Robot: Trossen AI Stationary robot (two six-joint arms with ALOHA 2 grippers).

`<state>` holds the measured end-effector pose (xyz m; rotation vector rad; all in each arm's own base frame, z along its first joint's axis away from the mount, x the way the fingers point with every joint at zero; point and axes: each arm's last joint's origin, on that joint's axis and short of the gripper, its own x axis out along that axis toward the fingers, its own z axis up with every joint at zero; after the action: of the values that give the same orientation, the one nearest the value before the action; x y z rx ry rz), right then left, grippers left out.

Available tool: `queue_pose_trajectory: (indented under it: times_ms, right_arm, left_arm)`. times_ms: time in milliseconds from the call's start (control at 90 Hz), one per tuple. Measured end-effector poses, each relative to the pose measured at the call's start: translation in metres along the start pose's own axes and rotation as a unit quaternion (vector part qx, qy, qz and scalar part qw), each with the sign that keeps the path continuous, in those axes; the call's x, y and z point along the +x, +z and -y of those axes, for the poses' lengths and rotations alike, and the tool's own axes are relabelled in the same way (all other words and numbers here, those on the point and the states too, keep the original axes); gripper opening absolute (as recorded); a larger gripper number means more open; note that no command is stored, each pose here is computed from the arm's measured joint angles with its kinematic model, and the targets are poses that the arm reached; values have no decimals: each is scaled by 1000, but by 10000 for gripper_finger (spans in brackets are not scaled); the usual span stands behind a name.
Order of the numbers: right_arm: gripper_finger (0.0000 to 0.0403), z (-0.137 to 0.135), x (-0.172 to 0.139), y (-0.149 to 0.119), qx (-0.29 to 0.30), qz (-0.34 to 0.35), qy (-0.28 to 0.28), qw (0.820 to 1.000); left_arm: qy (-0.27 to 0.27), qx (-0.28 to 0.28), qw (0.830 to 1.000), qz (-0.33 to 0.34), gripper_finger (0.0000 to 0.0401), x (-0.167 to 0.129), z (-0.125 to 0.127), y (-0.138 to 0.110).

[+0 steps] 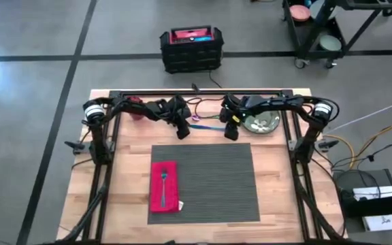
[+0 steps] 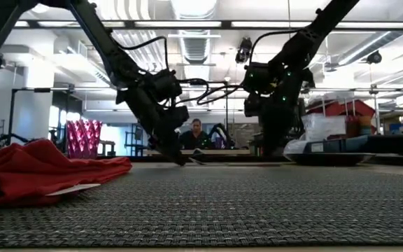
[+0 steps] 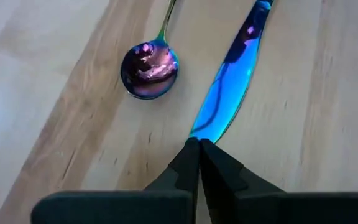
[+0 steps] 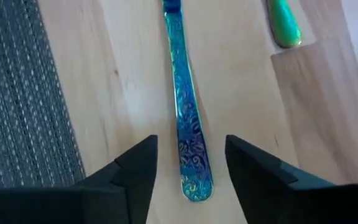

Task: Set table place
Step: Put the blue knife on the right side of the table mat

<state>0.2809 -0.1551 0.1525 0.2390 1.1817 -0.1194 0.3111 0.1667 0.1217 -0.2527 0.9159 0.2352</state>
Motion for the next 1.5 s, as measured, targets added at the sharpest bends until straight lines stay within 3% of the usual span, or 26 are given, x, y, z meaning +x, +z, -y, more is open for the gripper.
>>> queue_pose_trajectory:
  times_ms: [133, 733, 867, 1067, 1122, 1267, 1411, 1500]
  right_arm:
    - [176, -1, 6, -11, -10, -22, 5, 1000]
    - [142, 1, 24, -29, -36, 15, -52, 998]
    - [113, 1, 27, -34, -34, 20, -57, 998]
    - [41, 0, 28, -35, -24, 21, -50, 998]
    - [39, 0, 28, -35, -23, 21, -48, 998]
    - [38, -1, 28, -35, -2, 38, 12, 999]
    - [1, -7, 31, -37, 18, 45, 94, 994]
    - [4, -7, 31, -37, 21, 47, 109, 993]
  left_arm:
    - [0, 1, 1000, -3, 0, 0, 0, -1]
    - [-13, 5, 1000, 3, 0, 1, 0, -1]
    - [-14, 12, 1000, 3, 0, 1, 0, -2]
    - [-15, 13, 1000, 3, 0, 1, 0, -2]
    - [-15, 13, 1000, 4, 0, 1, 0, -1]
    - [-22, 14, 1000, 6, 0, 1, 1, -1]
    - [-23, 14, 1000, 6, 0, 1, 1, -1]
    - [-23, 14, 1000, 8, 0, 0, 1, 0]
